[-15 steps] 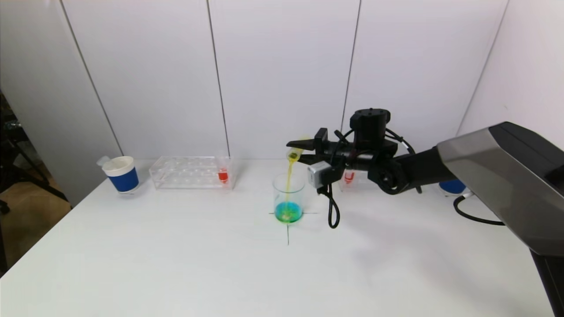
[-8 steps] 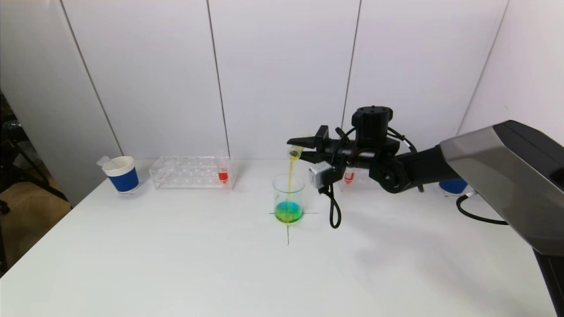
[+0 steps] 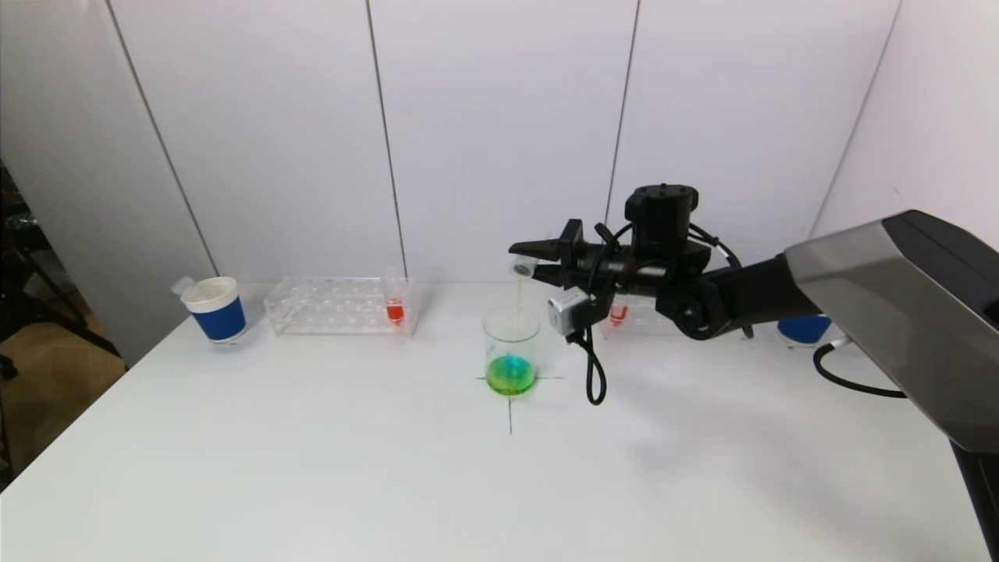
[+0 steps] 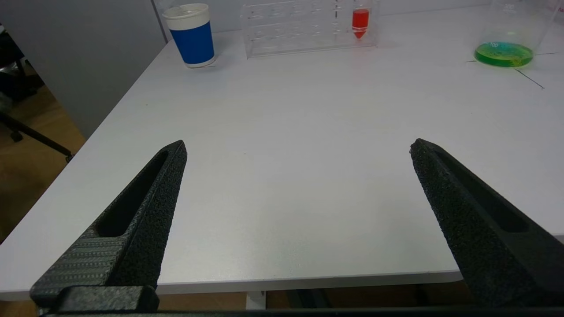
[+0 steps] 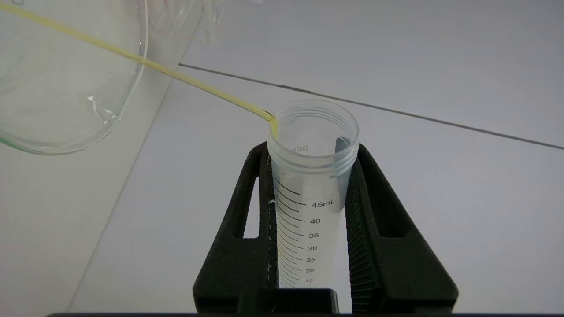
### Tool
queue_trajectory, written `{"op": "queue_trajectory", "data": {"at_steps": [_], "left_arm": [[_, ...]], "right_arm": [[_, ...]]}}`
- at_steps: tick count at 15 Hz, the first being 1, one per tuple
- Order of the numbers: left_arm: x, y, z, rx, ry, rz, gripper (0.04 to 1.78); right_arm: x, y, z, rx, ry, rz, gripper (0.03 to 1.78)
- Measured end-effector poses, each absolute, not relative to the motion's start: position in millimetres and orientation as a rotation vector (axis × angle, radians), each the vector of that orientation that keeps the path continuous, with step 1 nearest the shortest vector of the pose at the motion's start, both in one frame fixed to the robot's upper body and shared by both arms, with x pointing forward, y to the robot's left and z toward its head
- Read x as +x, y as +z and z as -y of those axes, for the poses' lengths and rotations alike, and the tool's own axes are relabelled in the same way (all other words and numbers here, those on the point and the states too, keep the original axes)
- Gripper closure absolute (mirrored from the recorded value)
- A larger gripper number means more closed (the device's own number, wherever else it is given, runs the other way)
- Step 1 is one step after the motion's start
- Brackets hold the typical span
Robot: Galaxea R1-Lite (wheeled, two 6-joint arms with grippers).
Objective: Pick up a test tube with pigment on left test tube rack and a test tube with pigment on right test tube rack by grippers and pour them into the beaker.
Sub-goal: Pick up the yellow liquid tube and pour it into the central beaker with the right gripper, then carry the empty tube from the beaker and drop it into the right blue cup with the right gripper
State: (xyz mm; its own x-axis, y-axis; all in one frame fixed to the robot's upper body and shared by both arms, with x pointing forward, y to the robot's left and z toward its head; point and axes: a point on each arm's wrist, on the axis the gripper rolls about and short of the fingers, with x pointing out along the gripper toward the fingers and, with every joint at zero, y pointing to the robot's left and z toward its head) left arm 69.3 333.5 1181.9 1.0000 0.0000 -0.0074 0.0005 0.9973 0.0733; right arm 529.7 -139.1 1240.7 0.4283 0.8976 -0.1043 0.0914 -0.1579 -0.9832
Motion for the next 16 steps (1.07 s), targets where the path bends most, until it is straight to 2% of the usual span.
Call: {"op": "queue_trajectory", "data": {"at_steps": [16], "left_arm": [[69.3, 1181.9, -333.4, 0.073, -0.001, -0.007, 0.05]], "right_arm": [[522.1, 1252.3, 138.3, -1.787, 0.807, 0.93, 1.31]]}}
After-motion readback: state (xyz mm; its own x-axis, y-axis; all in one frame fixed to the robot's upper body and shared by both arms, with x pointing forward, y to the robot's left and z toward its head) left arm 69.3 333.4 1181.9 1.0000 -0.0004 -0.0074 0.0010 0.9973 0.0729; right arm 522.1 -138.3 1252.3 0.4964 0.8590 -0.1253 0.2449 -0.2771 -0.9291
